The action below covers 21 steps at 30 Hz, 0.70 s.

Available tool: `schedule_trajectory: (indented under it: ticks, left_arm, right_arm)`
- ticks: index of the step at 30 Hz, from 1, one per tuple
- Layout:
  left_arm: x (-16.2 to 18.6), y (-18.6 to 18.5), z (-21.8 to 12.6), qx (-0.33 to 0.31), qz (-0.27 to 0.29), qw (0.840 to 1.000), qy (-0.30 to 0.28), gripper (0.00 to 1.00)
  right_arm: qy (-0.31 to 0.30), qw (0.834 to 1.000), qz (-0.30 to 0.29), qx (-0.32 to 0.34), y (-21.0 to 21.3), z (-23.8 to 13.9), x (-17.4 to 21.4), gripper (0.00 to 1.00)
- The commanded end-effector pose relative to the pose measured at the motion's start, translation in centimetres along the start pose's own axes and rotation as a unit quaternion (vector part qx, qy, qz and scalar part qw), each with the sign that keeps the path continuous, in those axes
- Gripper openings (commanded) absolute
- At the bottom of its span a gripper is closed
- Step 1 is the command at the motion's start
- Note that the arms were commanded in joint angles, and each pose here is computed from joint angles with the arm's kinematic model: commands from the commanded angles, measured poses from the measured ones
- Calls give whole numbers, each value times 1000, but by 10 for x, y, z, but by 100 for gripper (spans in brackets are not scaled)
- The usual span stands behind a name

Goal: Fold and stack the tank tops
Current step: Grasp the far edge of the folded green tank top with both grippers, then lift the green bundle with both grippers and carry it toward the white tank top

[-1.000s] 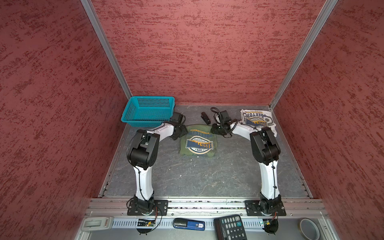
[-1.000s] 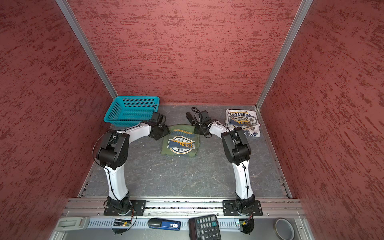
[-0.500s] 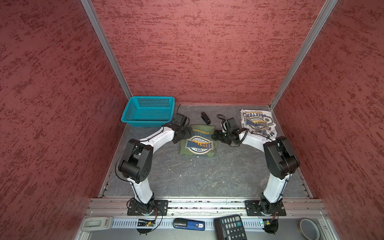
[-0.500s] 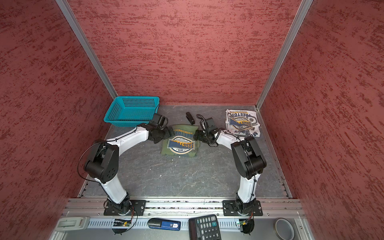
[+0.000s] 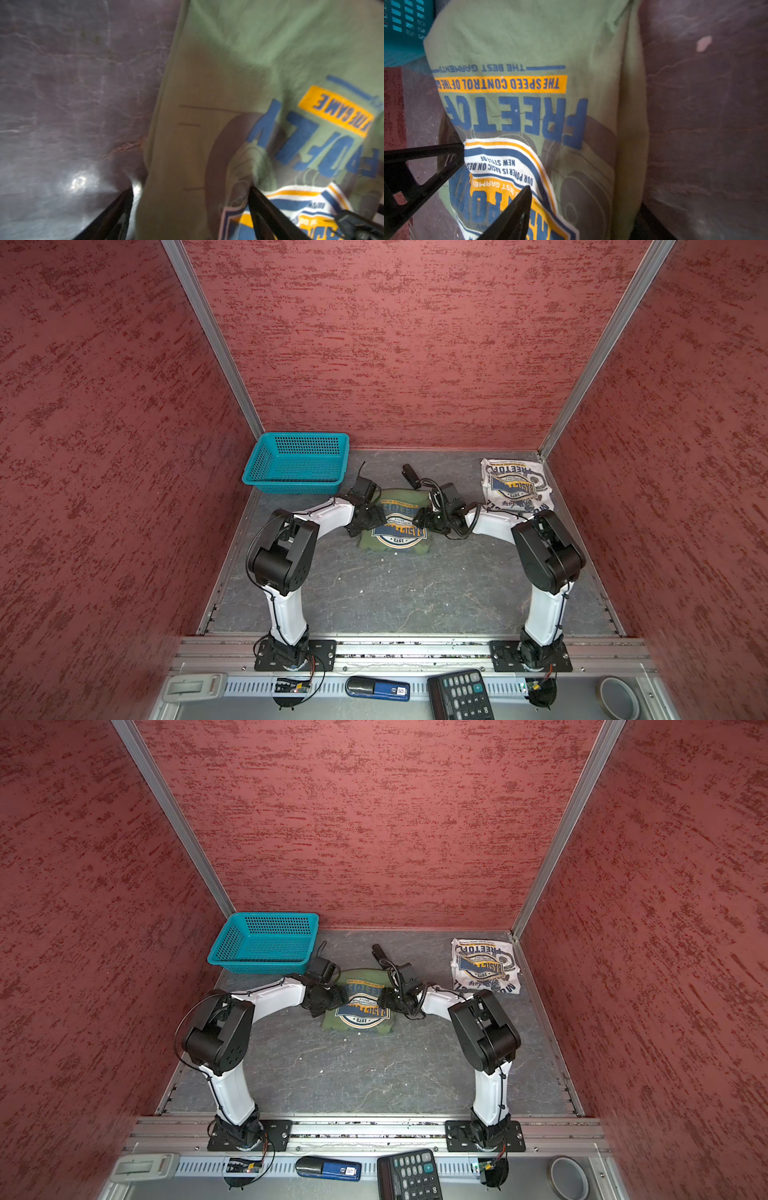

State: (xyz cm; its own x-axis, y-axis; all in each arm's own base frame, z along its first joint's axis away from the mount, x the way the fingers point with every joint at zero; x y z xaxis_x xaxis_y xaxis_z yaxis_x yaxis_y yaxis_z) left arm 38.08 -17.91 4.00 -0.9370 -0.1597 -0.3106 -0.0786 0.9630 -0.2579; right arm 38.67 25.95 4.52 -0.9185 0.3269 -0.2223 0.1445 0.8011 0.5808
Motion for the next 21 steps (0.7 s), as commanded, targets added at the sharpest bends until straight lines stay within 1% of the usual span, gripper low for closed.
schedule_trajectory:
  ticks: [1,4,7,10,13,16,21]
  left_arm:
    - [22,-7,22,11,6,999,39,83]
    - [24,-22,25,35,13,998,42,74]
    - [25,-38,23,59,18,997,38,62]
    - [23,-56,14,80,28,996,25,48]
    - [22,-76,0,101,37,994,10,35]
    - [21,-99,-22,124,47,991,-17,21]
    - [18,-145,-55,166,70,982,-59,8]
  right_arm:
    - [32,999,12,29,-16,18,18,63]
    - [34,999,11,27,-15,20,18,56]
    - [35,999,6,15,-8,19,17,43]
    - [26,1000,-3,1,0,10,14,31]
    - [3,1000,-14,-3,5,-9,9,22]
    - [-30,999,-20,-2,7,-35,2,11]
    - [-93,996,-7,16,-10,-87,-16,1]
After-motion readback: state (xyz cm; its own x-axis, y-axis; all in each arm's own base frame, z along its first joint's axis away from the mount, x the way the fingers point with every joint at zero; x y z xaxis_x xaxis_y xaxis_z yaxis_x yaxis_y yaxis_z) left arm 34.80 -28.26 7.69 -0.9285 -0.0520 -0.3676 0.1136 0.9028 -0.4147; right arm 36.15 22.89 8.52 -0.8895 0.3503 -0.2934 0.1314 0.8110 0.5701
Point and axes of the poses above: each gripper's point midway between its finger pads, its own z axis out along the fingers, its own y axis along the line the jaws close on, x = y × z, the point moved 1 cm from there along -z, back along the fingers, and after that the axes turned 11 degrees about z, right-handed, at the moved point
